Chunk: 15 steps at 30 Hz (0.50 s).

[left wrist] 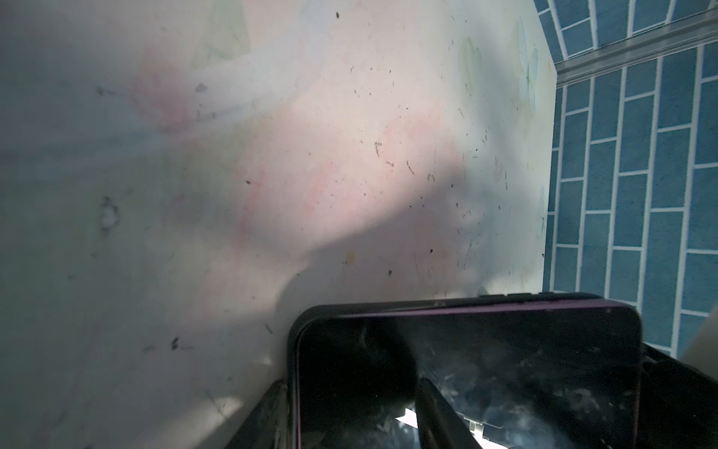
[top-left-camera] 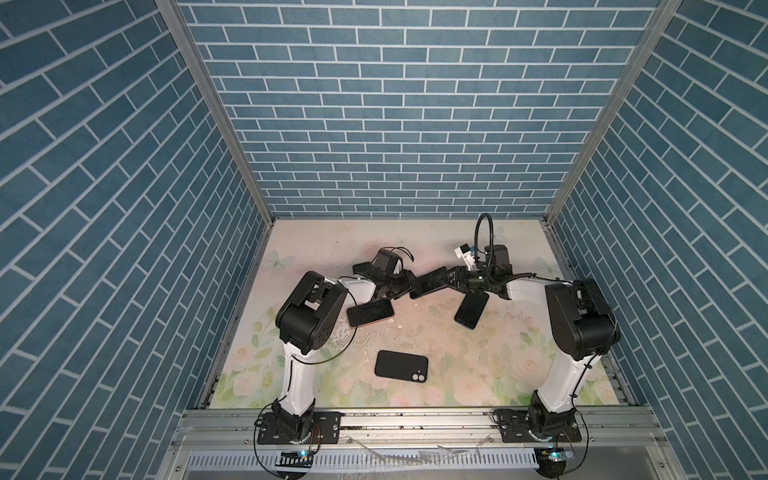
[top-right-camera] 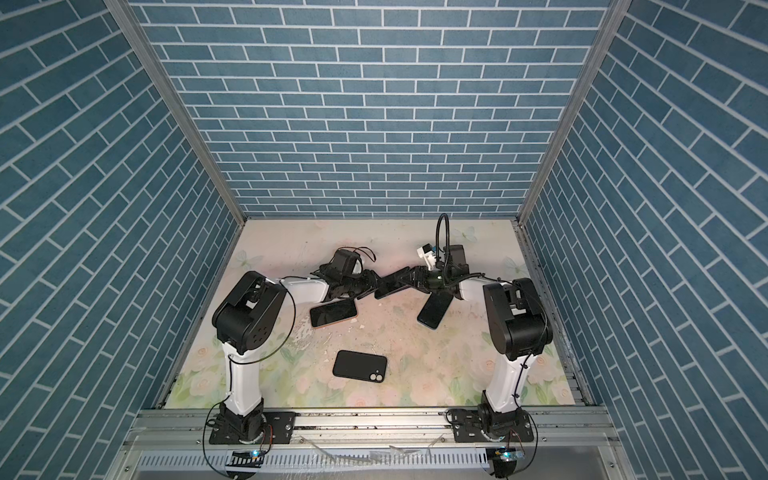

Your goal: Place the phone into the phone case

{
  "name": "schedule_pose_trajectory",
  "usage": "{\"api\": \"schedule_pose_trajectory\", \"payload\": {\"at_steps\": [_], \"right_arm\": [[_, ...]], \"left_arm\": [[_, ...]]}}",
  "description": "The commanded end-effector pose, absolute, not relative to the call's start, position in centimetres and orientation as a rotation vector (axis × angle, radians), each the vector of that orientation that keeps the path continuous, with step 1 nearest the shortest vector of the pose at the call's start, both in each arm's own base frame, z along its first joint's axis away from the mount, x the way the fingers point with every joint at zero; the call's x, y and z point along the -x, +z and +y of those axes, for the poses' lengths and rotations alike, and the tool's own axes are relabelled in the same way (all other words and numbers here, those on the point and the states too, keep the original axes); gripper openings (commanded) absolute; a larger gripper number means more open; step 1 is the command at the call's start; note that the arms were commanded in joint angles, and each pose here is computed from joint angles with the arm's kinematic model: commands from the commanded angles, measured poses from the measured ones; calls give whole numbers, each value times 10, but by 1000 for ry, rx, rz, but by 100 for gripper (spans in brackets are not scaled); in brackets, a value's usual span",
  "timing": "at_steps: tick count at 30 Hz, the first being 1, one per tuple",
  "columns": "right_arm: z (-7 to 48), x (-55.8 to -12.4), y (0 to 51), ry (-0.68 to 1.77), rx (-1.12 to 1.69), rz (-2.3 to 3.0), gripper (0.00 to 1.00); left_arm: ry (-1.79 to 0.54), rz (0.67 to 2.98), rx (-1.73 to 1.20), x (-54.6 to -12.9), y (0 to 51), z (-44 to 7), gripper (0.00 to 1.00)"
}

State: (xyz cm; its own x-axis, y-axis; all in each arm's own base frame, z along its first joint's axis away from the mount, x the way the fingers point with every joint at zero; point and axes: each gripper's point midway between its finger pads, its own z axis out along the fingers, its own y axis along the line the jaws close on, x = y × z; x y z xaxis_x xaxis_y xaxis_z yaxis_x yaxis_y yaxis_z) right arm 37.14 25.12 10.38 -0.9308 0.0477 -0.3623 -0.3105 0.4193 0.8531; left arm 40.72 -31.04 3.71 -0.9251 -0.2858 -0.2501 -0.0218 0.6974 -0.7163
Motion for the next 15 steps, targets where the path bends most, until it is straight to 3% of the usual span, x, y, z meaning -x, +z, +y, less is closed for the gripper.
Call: {"api": "schedule_pose_trajectory", "payload": {"at_steps": [1, 15], "right_arm": [[251, -373, 120, 1548, 238, 2281, 48], [250, -370, 112, 1551, 230, 2286, 11]], "left_arm": [[-919, 2763, 322, -374, -14, -281, 56], [-907, 2749, 312, -380, -5, -279, 56]]}}
